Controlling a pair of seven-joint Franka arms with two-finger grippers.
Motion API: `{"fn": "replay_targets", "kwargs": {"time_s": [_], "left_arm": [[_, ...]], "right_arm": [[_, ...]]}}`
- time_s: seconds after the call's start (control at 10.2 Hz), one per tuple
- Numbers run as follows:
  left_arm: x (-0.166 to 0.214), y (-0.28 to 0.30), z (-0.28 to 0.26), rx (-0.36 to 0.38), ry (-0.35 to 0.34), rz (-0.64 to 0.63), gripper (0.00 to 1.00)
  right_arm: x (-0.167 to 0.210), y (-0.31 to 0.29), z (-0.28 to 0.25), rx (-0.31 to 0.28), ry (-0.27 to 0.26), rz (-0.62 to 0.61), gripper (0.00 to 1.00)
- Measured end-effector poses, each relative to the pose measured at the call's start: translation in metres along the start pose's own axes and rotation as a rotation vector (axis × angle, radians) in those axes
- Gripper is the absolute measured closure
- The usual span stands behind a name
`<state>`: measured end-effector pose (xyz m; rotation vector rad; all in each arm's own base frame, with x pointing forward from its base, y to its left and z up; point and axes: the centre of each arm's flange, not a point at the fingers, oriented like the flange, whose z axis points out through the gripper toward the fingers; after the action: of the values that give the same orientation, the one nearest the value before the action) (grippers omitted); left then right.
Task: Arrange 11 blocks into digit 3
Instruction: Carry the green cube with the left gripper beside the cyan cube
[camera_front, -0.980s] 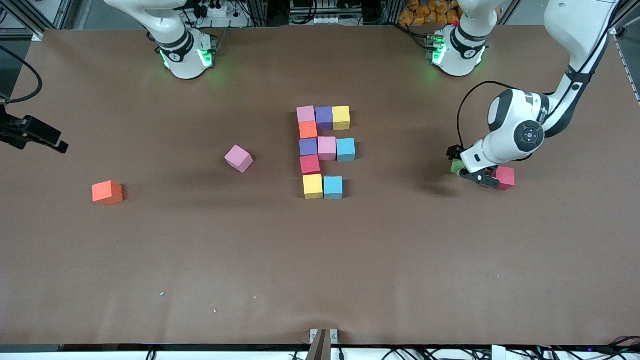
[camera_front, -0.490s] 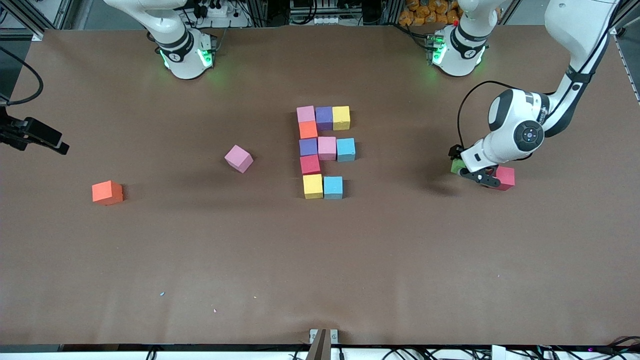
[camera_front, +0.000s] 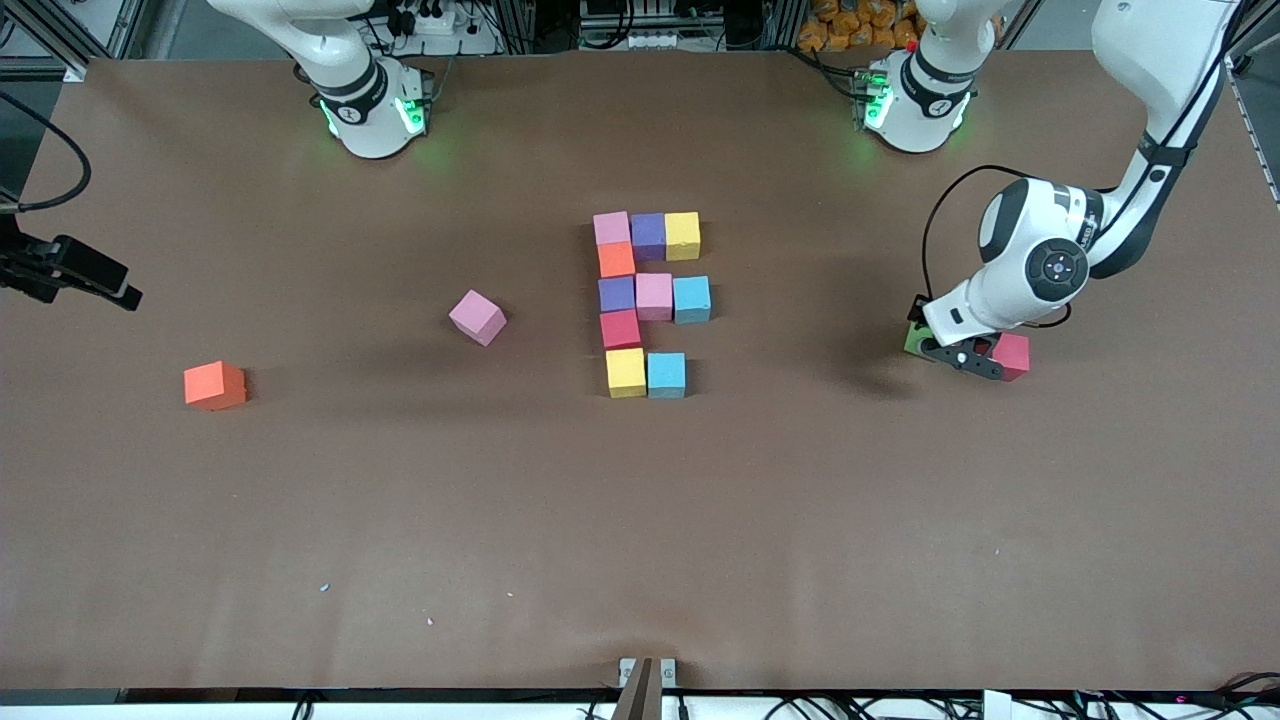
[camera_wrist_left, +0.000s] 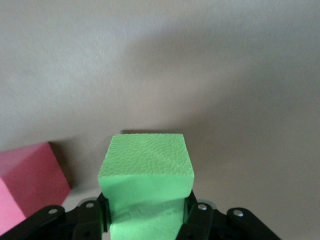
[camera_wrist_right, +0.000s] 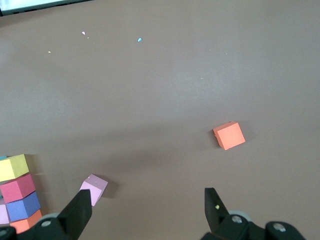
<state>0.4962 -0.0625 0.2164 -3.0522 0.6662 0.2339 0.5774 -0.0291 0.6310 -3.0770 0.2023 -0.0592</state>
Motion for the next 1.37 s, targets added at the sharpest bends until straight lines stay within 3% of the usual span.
{"fn": "replay_targets", "kwargs": {"time_s": [0.49, 0.88, 1.37], "left_arm": [[0.080, 0.093, -0.051, 0.108, 0.064, 0.264, 0.46], [0.134, 0.171, -0.064, 0.158, 0.040, 0.452, 0.46], [0.169, 0.226, -0.079, 0.162, 0.077, 0.771, 0.46]], "right_arm": [[0.000, 0.000, 0.000, 0.000, 0.001, -0.001, 0.00], [0.001, 0.000, 0.001, 0.000, 0.003, 0.000, 0.00], [0.002, 0.000, 0.002, 0.000, 0.003, 0.000, 0.00]]}}
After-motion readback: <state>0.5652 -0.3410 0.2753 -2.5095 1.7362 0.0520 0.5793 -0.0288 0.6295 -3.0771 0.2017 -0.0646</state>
